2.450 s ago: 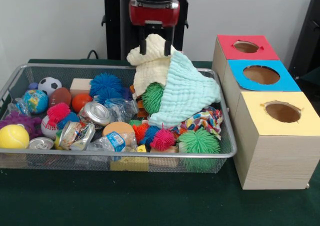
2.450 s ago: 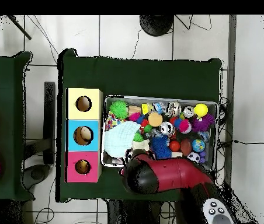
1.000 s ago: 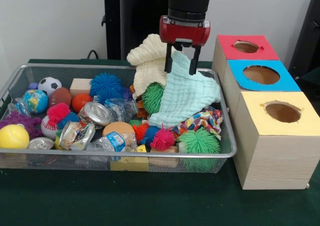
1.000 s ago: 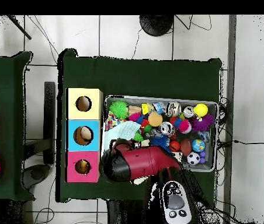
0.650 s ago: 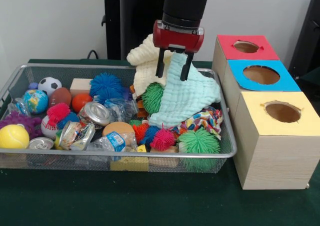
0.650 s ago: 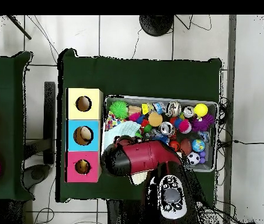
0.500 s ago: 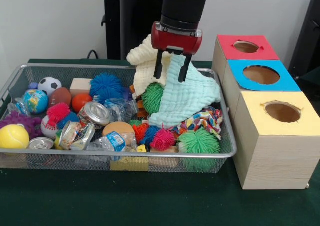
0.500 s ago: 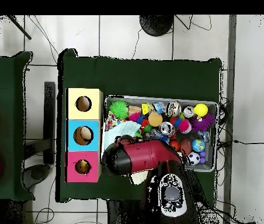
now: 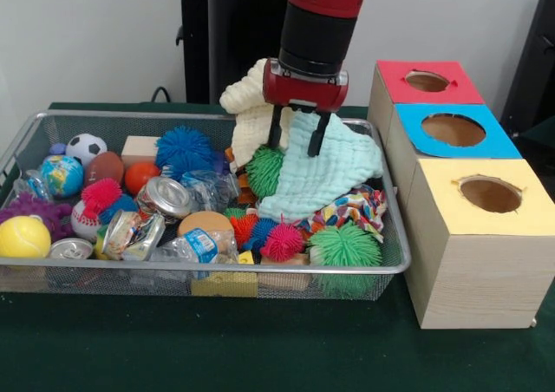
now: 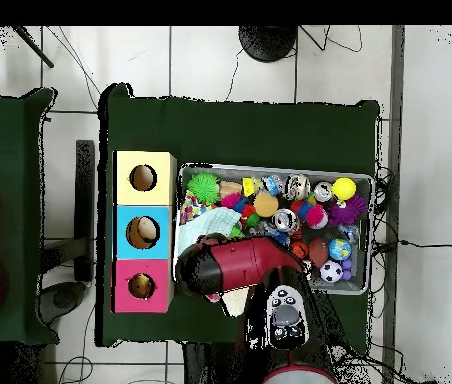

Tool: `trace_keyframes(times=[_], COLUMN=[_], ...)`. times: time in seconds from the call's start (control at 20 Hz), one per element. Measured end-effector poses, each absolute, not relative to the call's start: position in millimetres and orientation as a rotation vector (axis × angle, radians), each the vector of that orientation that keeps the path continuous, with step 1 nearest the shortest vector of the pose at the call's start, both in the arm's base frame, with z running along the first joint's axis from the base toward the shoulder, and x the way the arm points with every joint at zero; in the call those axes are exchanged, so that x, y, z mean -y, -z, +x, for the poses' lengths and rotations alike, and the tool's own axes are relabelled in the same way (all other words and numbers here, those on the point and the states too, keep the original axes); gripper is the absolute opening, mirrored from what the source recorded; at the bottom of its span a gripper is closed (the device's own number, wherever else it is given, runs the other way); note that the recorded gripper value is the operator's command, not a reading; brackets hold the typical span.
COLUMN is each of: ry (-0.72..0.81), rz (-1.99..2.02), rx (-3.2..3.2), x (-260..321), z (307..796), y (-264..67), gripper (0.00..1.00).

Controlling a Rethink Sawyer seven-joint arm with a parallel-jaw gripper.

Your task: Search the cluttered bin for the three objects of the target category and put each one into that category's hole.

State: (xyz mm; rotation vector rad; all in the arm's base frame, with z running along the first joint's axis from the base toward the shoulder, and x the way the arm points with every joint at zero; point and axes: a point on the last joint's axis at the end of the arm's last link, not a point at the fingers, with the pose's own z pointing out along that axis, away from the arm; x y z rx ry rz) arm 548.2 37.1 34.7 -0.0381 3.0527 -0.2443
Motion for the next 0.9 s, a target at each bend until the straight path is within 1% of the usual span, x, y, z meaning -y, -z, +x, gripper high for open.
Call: trace_keyframes(times=[0.45,0.9], ry=[0.225,0.219], rz=[-0.039,-0.036], rx=[-3.148,-3.166], x=[-41,-41], z=[528,523], y=[-6,2], gripper=[1.00,1.00])
